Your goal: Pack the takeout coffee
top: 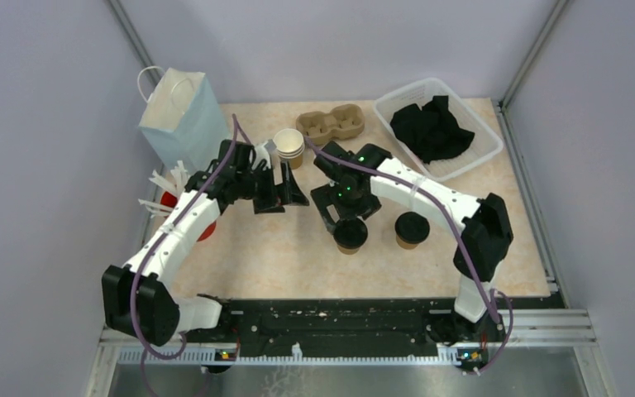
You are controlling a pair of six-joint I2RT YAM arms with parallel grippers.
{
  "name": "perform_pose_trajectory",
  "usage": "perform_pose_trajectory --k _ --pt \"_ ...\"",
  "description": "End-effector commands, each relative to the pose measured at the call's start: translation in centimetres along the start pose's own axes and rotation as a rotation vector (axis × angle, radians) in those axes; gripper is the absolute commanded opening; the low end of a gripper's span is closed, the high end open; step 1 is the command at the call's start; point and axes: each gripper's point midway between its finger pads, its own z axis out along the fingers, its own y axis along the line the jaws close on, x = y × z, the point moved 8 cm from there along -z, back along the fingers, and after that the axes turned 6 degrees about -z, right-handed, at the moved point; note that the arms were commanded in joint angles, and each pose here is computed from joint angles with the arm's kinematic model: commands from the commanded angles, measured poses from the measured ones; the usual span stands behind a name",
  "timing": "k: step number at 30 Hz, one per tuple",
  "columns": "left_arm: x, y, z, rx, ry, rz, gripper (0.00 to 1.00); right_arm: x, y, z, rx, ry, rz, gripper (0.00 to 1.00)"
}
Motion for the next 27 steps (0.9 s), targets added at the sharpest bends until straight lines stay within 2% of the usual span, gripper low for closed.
perform_pose_trajectory --k 1,6,12,19,27 --pt "0.2 -1.5 0.4 0.174 0.068 -0.015 0.97 0.3 -1.2 -4.3 -0.102 -0.096 0.056 0.98" --pt "2.5 -2.8 3.2 0.33 0.184 -0.104 0.92 2.4 -4.9 -4.1 -0.468 -0.251 0.212 0.93" --pt "3.8 -2.8 6.3 0.331 0.298 -0.113 0.83 3.2 -7.2 -1.3 -0.707 -0.321 0.26 0.79" --pt "4.8 -0.8 8.4 0.284 0.354 -0.132 0.7 3.5 -8.2 1.3 -0.754 -0.286 0.21 0.65" --pt "4.7 -0.4 10.8 0.269 0.395 -0.114 0.7 3.5 -9.1 3.0 -0.729 -0.237 0.201 0.6"
